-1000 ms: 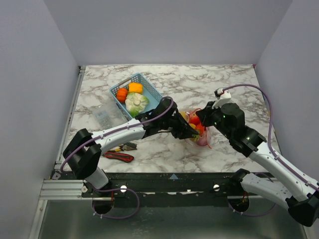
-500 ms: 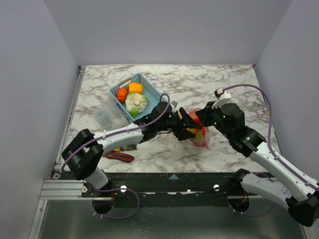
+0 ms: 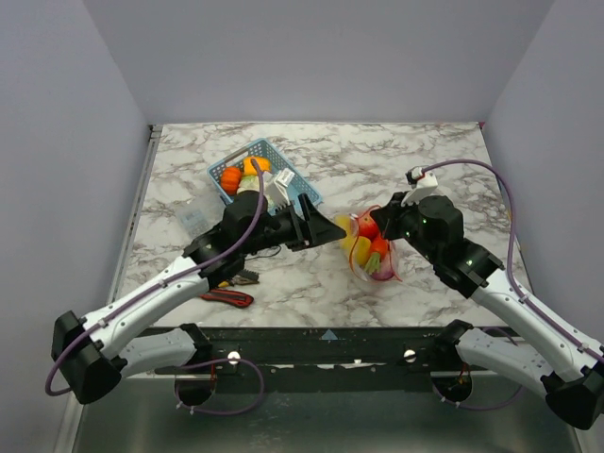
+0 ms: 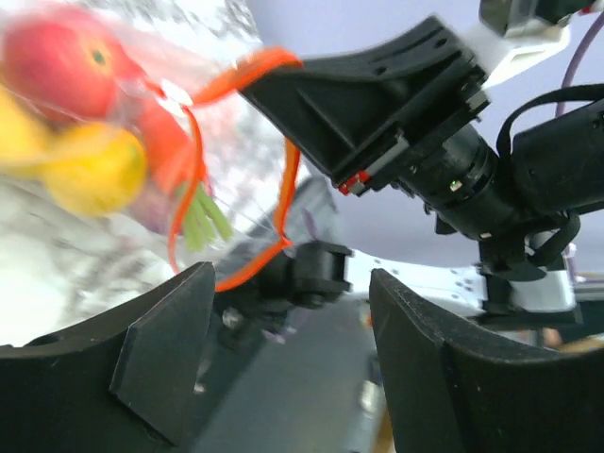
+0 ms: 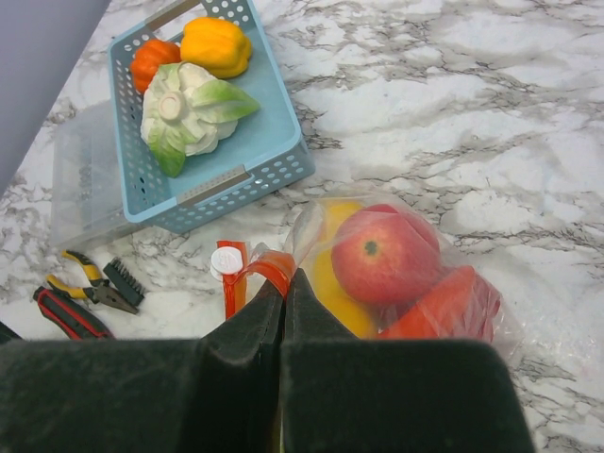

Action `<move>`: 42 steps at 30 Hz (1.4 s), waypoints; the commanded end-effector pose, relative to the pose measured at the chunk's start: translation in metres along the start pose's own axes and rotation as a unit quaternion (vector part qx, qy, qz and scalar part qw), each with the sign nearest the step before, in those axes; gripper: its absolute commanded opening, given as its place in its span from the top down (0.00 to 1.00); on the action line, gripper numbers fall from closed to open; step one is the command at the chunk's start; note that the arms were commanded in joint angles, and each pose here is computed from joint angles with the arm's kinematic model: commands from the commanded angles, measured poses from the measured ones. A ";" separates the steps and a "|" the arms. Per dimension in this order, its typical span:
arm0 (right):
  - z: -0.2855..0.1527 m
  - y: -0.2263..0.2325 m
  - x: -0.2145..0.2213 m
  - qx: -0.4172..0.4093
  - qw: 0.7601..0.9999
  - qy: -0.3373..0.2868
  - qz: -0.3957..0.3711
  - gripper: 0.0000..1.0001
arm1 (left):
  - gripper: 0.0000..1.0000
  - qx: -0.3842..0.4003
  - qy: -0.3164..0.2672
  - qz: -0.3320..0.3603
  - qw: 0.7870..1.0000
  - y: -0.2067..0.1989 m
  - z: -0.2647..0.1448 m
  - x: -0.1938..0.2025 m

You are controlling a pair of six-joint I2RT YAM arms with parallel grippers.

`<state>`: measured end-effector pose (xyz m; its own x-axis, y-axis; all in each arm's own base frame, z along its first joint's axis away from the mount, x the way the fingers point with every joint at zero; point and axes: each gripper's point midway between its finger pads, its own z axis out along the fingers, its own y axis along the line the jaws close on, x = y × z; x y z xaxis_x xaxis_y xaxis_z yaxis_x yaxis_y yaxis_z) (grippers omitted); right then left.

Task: Place the food in the zip-top bag and seal the zipper
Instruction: Place the fake vegetable in the zipper food storage bag, then pick up the fake vegetable from the bin.

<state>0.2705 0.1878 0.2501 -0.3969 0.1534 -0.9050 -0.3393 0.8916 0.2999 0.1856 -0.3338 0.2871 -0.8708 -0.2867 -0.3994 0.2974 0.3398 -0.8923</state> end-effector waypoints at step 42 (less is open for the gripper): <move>0.018 -0.002 0.021 0.007 0.999 0.030 -0.010 0.99 | 0.33 -0.615 -0.065 0.145 0.773 0.334 -0.092 -0.306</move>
<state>0.2780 0.1937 0.2237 -0.4481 0.1143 -0.8866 -0.3225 0.9043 0.2796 0.5236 -0.0724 0.1360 -0.7409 -0.0879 -0.6658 -0.1446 0.9890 0.0303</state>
